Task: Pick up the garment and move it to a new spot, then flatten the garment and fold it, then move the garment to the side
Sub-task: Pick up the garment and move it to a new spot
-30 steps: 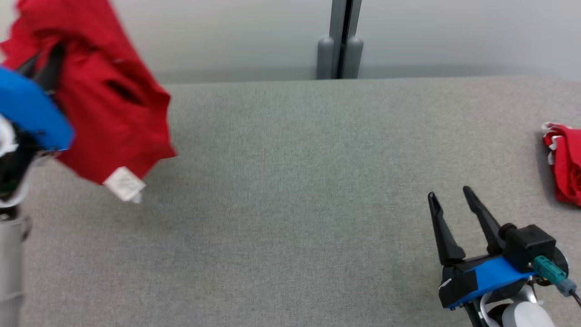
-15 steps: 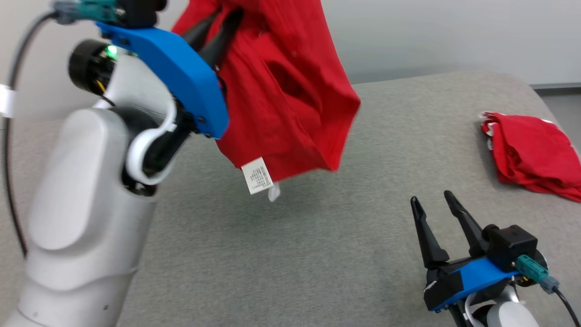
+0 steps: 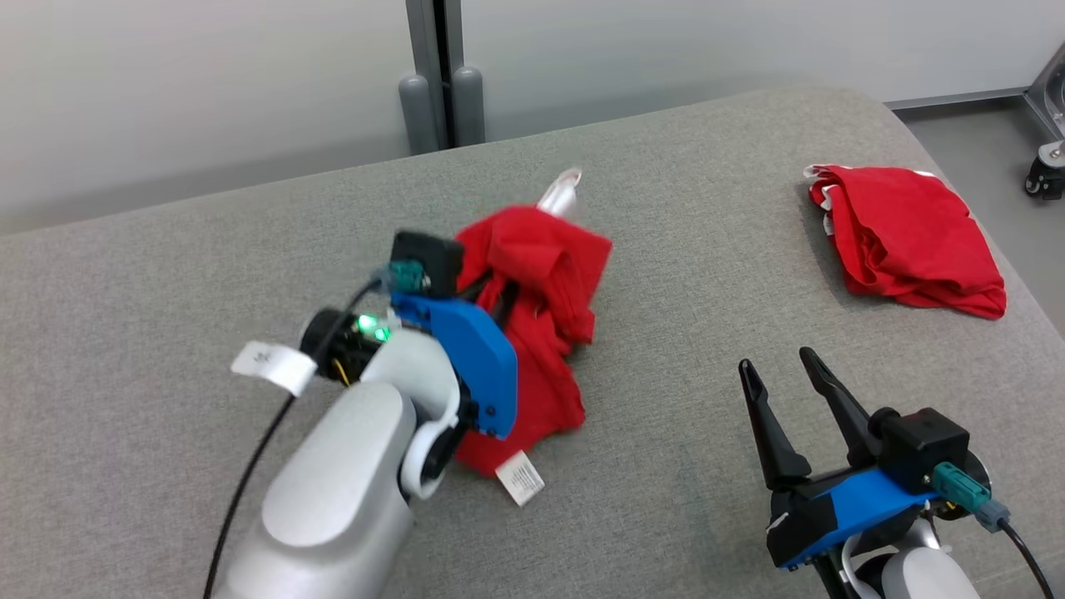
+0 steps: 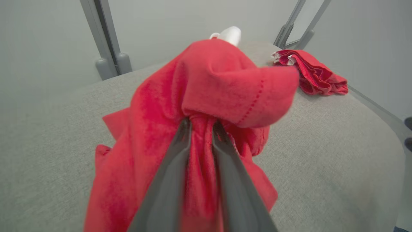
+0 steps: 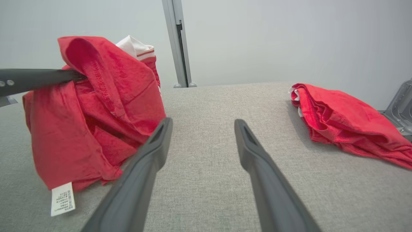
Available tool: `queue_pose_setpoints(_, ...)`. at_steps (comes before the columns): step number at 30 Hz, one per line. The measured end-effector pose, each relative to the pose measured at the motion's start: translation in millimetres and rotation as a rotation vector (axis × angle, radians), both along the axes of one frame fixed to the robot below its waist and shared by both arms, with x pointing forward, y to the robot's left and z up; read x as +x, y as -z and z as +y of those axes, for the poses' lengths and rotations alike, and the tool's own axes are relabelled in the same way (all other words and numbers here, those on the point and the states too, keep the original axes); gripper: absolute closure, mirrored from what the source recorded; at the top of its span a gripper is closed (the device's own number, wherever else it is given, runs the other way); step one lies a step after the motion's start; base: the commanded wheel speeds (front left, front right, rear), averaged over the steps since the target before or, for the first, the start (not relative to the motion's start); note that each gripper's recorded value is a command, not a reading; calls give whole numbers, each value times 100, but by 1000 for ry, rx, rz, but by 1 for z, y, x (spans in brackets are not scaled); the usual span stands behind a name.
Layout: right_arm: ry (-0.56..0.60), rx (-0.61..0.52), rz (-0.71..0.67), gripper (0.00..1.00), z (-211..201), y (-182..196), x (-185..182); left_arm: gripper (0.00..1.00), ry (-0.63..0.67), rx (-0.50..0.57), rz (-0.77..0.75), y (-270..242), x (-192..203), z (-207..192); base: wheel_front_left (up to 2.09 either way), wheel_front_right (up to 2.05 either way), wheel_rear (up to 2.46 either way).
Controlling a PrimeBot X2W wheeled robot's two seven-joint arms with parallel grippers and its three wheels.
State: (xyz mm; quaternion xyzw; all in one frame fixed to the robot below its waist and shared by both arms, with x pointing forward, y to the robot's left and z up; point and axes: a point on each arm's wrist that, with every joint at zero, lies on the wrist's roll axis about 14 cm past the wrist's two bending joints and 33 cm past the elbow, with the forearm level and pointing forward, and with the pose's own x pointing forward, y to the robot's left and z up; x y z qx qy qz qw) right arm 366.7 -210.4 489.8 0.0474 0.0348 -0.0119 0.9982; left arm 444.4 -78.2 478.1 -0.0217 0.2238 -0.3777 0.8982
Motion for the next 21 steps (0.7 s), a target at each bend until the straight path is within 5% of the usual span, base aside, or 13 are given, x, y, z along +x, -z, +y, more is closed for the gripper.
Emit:
queue_pose_setpoints(7, -15, -9, 5, 0, 2, 1, 6, 0, -48, -123, -16, 8, -9, 7, 0, 0, 0)
queue_pose_setpoints(14, -73, 1, -9, 0, 21, -4, 16, 0, -290, -374, -176, -24, -4, 70, 0, 0, 0)
queue_pose_setpoints(21, -120, 18, -10, 0, 39, -5, 18, 0, -473, -328, -286, -18, -18, 151, 0, 0, 0)
